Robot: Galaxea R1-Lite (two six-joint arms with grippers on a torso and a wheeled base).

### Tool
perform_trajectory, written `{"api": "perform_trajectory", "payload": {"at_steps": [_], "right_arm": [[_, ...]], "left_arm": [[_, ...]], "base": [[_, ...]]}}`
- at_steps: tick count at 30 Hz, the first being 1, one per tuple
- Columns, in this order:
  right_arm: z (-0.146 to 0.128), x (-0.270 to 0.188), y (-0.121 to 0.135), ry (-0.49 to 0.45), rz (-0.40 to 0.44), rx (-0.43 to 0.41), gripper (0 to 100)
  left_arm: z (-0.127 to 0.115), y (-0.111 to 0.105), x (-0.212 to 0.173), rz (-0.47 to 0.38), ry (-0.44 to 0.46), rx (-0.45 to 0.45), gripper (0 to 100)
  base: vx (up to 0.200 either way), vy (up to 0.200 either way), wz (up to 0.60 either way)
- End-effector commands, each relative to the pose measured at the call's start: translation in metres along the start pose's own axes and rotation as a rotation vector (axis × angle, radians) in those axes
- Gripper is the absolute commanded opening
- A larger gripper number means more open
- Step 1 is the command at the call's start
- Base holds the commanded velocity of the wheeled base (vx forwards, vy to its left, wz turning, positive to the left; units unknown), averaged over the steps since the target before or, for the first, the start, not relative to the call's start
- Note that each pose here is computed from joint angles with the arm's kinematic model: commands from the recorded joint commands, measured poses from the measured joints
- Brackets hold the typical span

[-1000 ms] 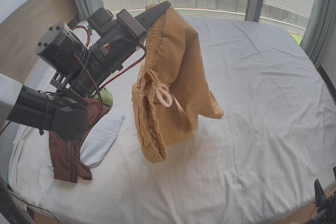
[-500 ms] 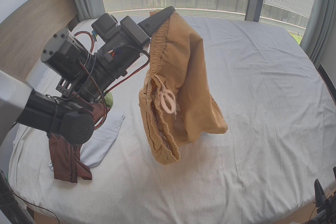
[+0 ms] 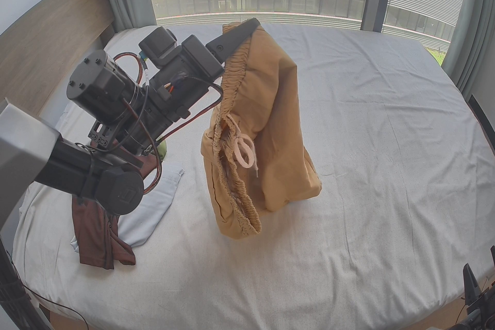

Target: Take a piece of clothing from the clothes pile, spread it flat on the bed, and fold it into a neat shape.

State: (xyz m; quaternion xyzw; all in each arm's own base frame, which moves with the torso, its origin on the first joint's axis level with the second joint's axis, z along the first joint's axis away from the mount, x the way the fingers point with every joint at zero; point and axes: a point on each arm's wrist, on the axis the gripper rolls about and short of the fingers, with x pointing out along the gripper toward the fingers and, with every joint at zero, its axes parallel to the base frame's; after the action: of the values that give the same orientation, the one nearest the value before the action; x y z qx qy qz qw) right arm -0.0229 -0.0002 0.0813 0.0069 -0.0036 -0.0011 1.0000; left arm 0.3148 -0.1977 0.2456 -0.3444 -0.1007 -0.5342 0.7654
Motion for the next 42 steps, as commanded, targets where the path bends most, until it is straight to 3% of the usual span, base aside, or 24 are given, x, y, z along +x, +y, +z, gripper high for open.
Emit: {"api": "perform_trajectory", "payload": {"at_steps": [1,19,26,28,29,30,31,33,36,38,40,42], "right_arm": [[-0.005,0.0,0.0,0.001,-0.001,0.005,100],[-0.005,0.0,0.0,-0.002,0.002,0.006,100],[-0.005,0.0,0.0,-0.005,0.01,-0.005,100],[0.061,-0.016,0.002,-0.287,0.013,0.032,100],[0.099,-0.021,0.002,-0.37,0.009,0.045,100],[0.099,-0.021,0.002,-0.37,0.009,0.045,100],[0.147,-0.016,0.003,-0.398,0.01,0.048,100],[0.158,-0.003,0.002,-0.338,0.036,0.052,100],[0.145,0.037,0.005,-0.119,0.168,0.102,100],[0.14,0.053,0.01,-0.022,0.269,0.199,100],[0.146,0.066,0.017,0.032,0.361,0.325,100],[0.156,0.084,0.027,0.063,0.429,0.389,100]], "left_arm": [[-0.001,0.0,0.0,-0.003,0.0,-0.001,0],[-0.003,0.004,-0.004,0.005,-0.001,0.018,0],[-0.005,0.021,-0.01,0.035,0.013,0.027,0],[-0.002,0.022,-0.011,0.03,0.015,0.032,0],[-0.002,0.023,-0.011,0.03,0.015,0.032,0],[-0.002,0.023,-0.011,0.03,0.015,0.032,0],[-0.001,0.022,-0.01,0.025,0.012,0.034,0],[-0.002,0.022,-0.01,0.027,0.011,0.034,0],[0.002,0.022,-0.01,0.028,0.003,0.04,0],[0.004,0.024,-0.012,0.034,0.0,0.044,0],[0.004,0.024,-0.011,0.032,0.0,0.044,0],[0.003,0.022,-0.01,0.028,0.0,0.043,0]], "base": [[0.0,0.0,0.0],[0.0,0.0,0.0],[0.0,0.0,0.0],[0.0,0.0,0.0],[0.0,0.0,0.0],[0.0,0.0,0.0],[0.0,0.0,0.0],[0.0,0.0,0.0],[0.0,0.0,0.0],[0.0,0.0,0.0],[0.0,0.0,0.0],[0.0,0.0,0.0]]}}
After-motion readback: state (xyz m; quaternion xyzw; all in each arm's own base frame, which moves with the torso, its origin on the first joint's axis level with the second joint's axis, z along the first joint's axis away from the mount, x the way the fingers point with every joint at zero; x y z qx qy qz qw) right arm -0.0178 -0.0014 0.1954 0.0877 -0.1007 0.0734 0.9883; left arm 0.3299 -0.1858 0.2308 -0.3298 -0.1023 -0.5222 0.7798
